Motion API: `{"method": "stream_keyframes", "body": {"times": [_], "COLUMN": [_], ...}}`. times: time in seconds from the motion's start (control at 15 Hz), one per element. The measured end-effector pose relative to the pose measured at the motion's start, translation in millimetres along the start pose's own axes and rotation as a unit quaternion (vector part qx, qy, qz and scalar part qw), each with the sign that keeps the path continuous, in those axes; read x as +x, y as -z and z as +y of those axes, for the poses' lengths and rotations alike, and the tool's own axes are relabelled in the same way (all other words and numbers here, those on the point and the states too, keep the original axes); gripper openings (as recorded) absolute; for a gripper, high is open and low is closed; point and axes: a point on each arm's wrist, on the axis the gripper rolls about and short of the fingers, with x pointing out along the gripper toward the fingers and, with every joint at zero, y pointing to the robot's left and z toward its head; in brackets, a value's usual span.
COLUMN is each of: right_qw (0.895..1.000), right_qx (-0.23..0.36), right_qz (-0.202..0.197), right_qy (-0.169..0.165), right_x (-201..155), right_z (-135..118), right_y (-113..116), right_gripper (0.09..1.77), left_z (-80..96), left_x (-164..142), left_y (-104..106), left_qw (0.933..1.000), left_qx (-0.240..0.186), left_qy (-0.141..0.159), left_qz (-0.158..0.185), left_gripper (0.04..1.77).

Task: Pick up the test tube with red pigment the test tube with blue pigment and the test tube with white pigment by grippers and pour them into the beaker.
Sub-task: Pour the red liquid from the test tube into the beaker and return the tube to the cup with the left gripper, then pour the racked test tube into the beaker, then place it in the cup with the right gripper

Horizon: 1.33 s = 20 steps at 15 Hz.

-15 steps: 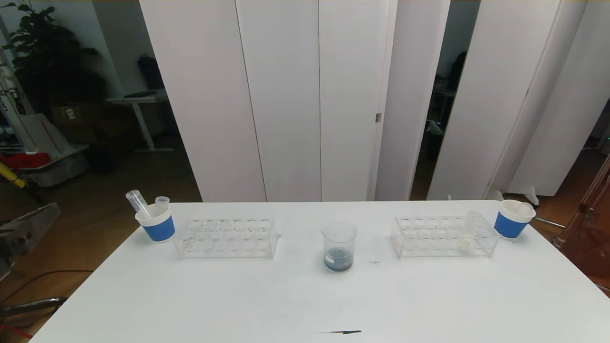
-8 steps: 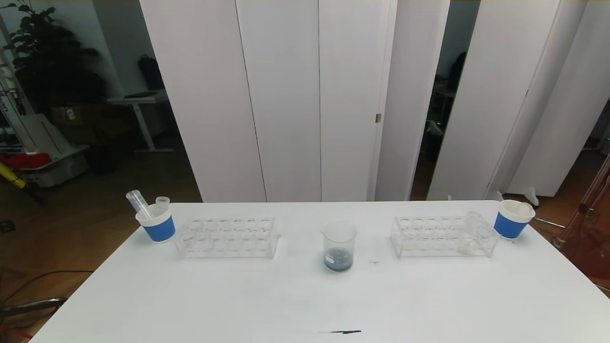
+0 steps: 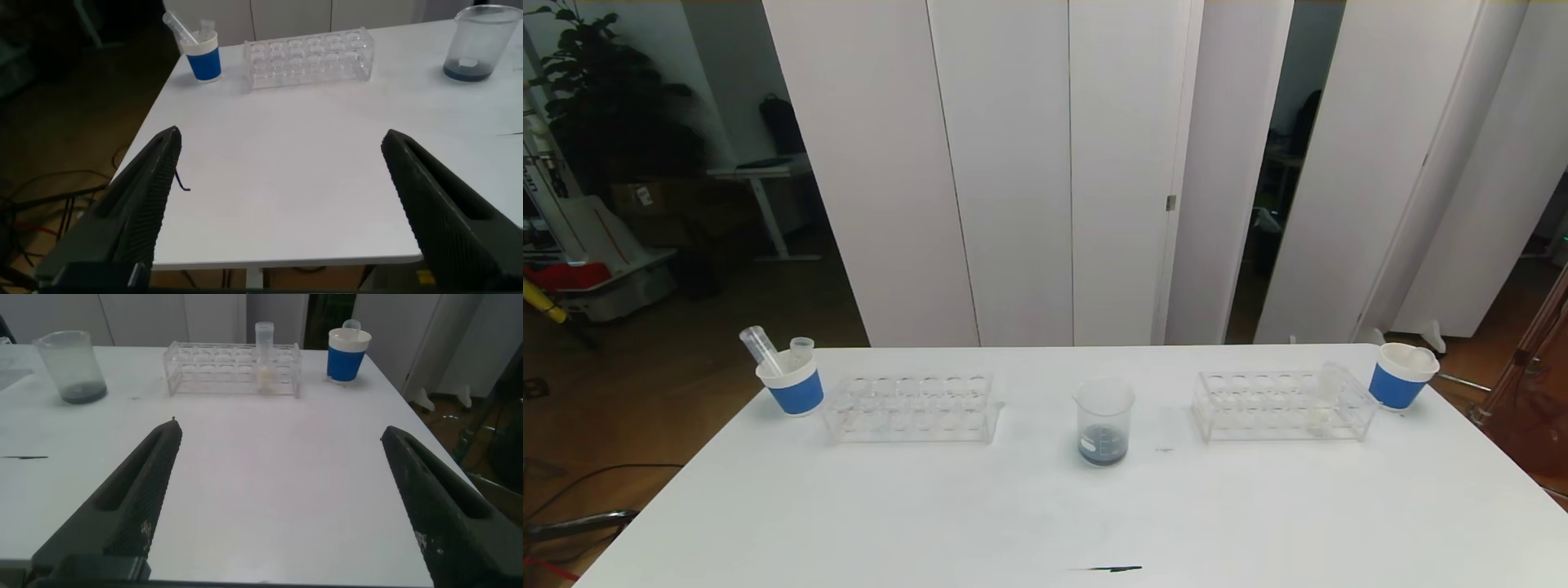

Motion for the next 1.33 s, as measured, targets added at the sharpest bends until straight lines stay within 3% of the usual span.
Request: {"method": "stream_keyframes", "body": {"times": [0.27,0.6,0.73,1.33], "right_qw": [1.000,1.000,1.000,1.000], "right_qx": [0.000,0.000,0.000,0.000], "right_qz": [0.000,0.000,0.000,0.000], "right_qy": [0.000,0.000,0.000,0.000], "right_x": [0,0,0,0], "right_z": [0,0,0,0], "right_y": [0,0,0,0], "right_gripper": [1.75,1.75,1.75,1.75], "left_z": [-3.0,-6.2,-6.4,-6.8], "left_x": [18,26,29,30], "left_y": [21,37,37,40], "left_qw": [0.9996,0.9995,0.9988,0.9991], "left_qx": [0.002,-0.004,-0.005,-0.006], "left_qy": [-0.002,0.025,0.023,0.024], "left_qz": [-0.029,-0.022,-0.042,-0.036], "left_gripper": [1.75,1.75,1.75,1.75]}}
